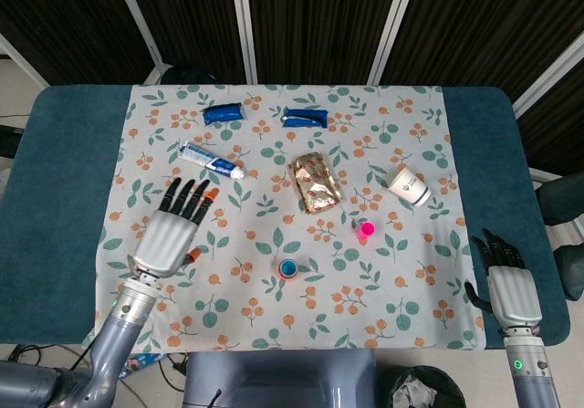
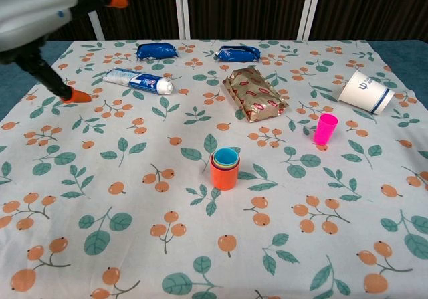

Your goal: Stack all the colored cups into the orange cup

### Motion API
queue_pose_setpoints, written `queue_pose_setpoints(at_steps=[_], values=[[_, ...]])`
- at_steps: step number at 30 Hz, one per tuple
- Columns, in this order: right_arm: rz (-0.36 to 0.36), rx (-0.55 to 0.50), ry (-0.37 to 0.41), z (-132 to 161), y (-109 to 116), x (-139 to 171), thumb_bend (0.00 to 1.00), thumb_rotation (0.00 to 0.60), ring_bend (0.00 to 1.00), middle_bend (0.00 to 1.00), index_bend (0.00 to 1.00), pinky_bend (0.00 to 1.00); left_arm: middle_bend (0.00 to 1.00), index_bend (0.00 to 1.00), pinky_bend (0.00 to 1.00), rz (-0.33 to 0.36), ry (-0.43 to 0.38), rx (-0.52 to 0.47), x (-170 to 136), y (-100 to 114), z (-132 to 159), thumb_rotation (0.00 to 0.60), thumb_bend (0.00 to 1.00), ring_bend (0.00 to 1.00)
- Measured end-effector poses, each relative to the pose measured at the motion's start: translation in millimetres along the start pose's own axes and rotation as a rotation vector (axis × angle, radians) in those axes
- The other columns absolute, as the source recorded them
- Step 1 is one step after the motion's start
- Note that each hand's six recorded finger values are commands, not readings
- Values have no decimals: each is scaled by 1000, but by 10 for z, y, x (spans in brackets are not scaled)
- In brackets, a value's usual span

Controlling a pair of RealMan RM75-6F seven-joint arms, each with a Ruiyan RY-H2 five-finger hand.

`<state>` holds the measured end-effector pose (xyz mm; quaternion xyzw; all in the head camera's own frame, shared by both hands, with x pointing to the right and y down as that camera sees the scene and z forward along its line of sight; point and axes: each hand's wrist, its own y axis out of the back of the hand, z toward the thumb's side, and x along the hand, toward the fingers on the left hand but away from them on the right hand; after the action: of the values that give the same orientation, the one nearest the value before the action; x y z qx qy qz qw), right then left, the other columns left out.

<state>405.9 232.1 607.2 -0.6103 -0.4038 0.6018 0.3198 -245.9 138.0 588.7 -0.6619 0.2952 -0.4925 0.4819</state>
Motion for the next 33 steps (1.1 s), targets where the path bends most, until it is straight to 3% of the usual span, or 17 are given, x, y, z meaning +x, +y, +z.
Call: queue_pose_setpoints(at_steps=[7,13,23,33], values=[[-9,-59,79,244,95,-194,405,600,58,38,130,126,30,37,16,35,182,-100,-433,-217,-1072,600,76,0],[43,-86,187,635,178,-435,369,600,42,32,129,126,30,46,16,67,265,-99,-827,-359,-1678,600,77,0],[262,-174,292,1364,85,-888,368,600,42,32,138,126,31,49,16,75,314,-105,-1034,-498,-1852,600,76,0],[329,-138,282,1720,-135,-1370,368,600,42,32,259,147,31,50,16,66,341,-106,-1052,-536,-1949,600,76,0]])
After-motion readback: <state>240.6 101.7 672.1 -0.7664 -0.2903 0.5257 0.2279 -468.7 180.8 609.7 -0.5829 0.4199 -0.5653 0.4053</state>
